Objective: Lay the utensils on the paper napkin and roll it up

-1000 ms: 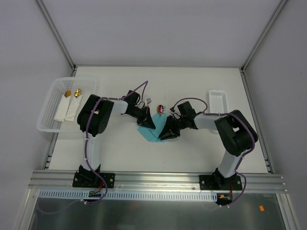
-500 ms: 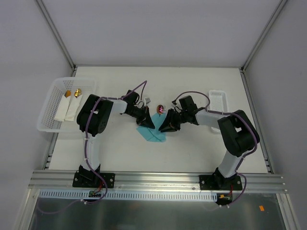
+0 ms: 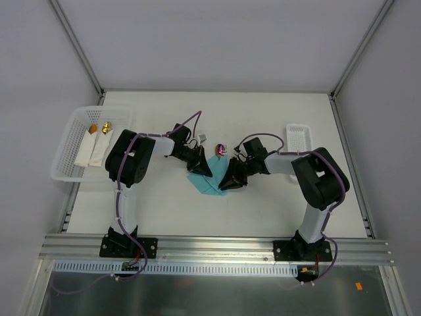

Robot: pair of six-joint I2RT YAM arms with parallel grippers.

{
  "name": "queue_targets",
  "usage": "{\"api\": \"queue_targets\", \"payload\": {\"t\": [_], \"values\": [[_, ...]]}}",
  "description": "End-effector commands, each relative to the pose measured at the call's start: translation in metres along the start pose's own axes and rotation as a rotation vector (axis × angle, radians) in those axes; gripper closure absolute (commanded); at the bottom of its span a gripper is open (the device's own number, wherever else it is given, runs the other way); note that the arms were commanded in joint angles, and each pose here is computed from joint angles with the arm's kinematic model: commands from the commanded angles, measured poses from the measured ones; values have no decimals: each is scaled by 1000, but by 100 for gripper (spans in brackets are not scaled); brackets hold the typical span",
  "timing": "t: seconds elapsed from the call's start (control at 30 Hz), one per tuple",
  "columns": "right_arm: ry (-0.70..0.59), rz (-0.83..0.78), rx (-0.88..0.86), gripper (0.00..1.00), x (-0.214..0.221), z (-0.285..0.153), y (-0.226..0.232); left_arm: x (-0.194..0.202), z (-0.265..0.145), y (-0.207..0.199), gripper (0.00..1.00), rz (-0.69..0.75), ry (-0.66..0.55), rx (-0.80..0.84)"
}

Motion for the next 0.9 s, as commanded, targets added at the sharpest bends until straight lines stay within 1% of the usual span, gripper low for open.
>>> {"api": "queue_targets", "payload": {"t": [0.0, 0.1, 0.13, 0.27, 0.37, 0.47, 0.57, 0.67, 0.7, 0.8, 0.83, 0.87], "values": [[41, 35, 124, 75, 8, 6, -21, 0, -3, 19, 100, -1, -44, -115], [45, 38, 157, 76, 9, 5, -24, -1, -15, 2, 99, 58, -69, -85], [44, 29, 164, 76, 10, 5, -25, 0, -18, -3, 94, 74, -75, -76], [50, 21, 214, 76, 12, 1, -27, 4, -46, -34, 82, 171, -133, -46], [45, 9, 247, 76, 11, -1, -29, 12, -63, -42, 79, 210, -172, -70], [45, 5, 265, 77, 10, -2, -29, 18, -78, -34, 75, 224, -202, -151], [41, -2, 272, 77, 10, -1, -28, 23, -85, -14, 70, 203, -203, -235], [41, -8, 284, 77, 10, -1, -27, 26, -89, 5, 68, 193, -184, -280], [42, -9, 286, 78, 10, -1, -27, 30, -88, 11, 65, 187, -168, -294], [43, -10, 297, 78, 10, -1, -27, 36, -84, 21, 62, 166, -133, -300], [41, -12, 302, 79, 10, -1, -27, 37, -83, 23, 60, 159, -126, -299], [44, -14, 307, 79, 10, -1, -27, 39, -82, 25, 59, 153, -119, -300]]}}
Point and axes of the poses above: each gripper's point midway between its finger pads, its own z axis out along the fingers, its own y axis along the line the jaws close on, x = y × z, the point moved 8 cm from there along -z, back along the fingers, and after that the axes turned 4 degrees about -z, right-handed, at the moved point
